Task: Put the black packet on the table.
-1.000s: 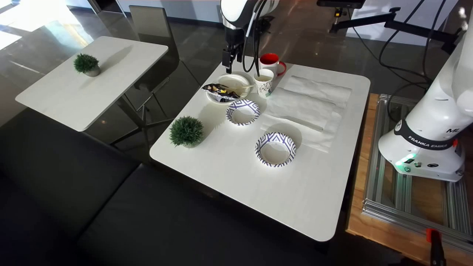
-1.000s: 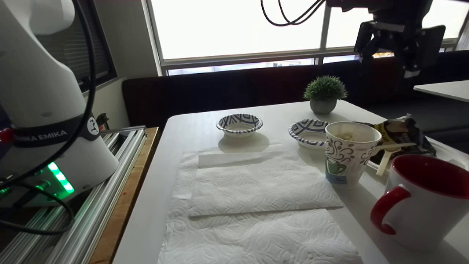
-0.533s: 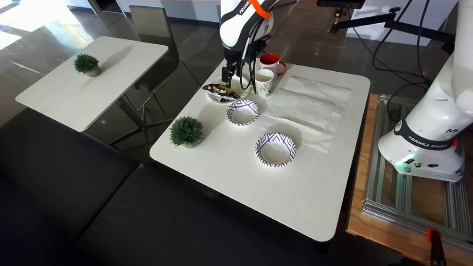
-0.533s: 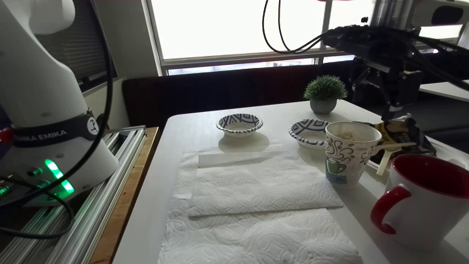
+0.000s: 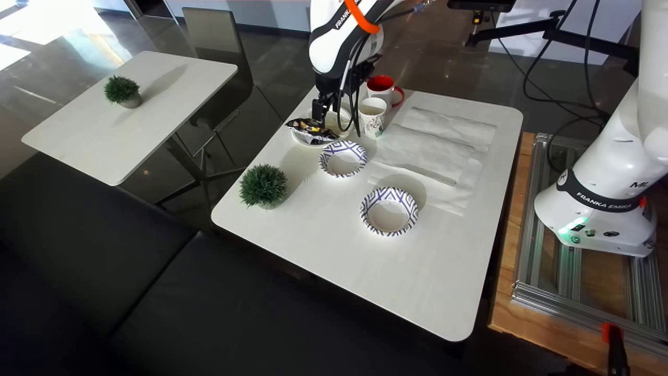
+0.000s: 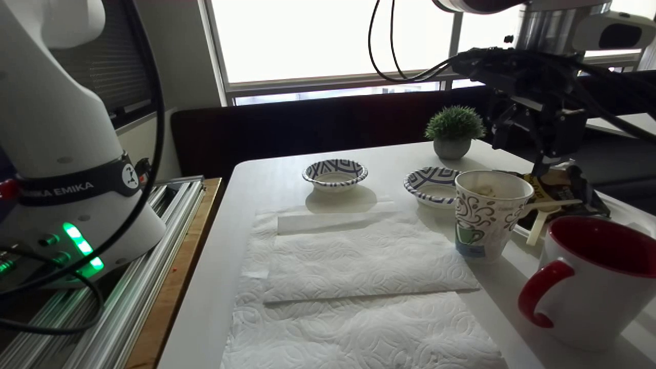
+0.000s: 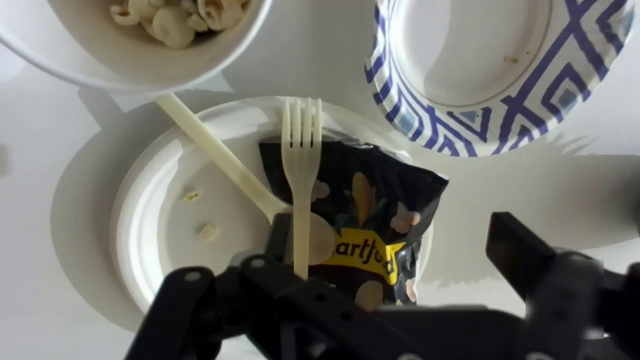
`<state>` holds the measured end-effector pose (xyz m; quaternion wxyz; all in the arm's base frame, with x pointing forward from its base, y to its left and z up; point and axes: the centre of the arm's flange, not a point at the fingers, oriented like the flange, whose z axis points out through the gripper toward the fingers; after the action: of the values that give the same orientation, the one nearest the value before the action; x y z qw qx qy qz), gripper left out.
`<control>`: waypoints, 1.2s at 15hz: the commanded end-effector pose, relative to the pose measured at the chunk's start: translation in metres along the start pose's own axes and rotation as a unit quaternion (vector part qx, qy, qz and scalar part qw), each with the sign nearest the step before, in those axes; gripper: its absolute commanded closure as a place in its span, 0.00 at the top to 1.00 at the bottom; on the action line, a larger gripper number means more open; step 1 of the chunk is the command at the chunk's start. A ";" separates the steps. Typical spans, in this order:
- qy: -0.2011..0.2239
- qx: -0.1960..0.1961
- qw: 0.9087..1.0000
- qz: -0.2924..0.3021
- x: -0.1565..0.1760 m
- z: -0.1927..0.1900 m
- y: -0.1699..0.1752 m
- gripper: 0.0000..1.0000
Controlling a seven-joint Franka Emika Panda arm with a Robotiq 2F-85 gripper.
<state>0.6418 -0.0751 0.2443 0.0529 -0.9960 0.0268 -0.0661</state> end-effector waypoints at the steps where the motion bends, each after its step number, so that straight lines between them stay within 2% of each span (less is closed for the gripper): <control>1: 0.015 0.007 1.000 0.003 0.009 0.004 -0.003 1.00; 7: 0.033 0.002 0.999 0.032 0.027 0.024 -0.021 1.00; 8: 0.039 -0.001 0.998 0.040 0.030 0.028 -0.020 0.95; 9: 0.044 -0.002 0.998 0.047 0.033 0.031 -0.019 0.85; 10: 0.045 -0.003 0.997 0.055 0.035 0.034 -0.017 0.83; 12: 0.050 -0.003 0.997 0.065 0.038 0.040 -0.016 0.61; 14: 0.050 -0.004 0.996 0.075 0.039 0.043 -0.016 0.48; 18: 0.047 -0.008 0.994 0.098 0.036 0.043 -0.017 0.31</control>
<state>0.6756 -0.0588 0.2084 0.0587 -0.9872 0.1078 -0.1020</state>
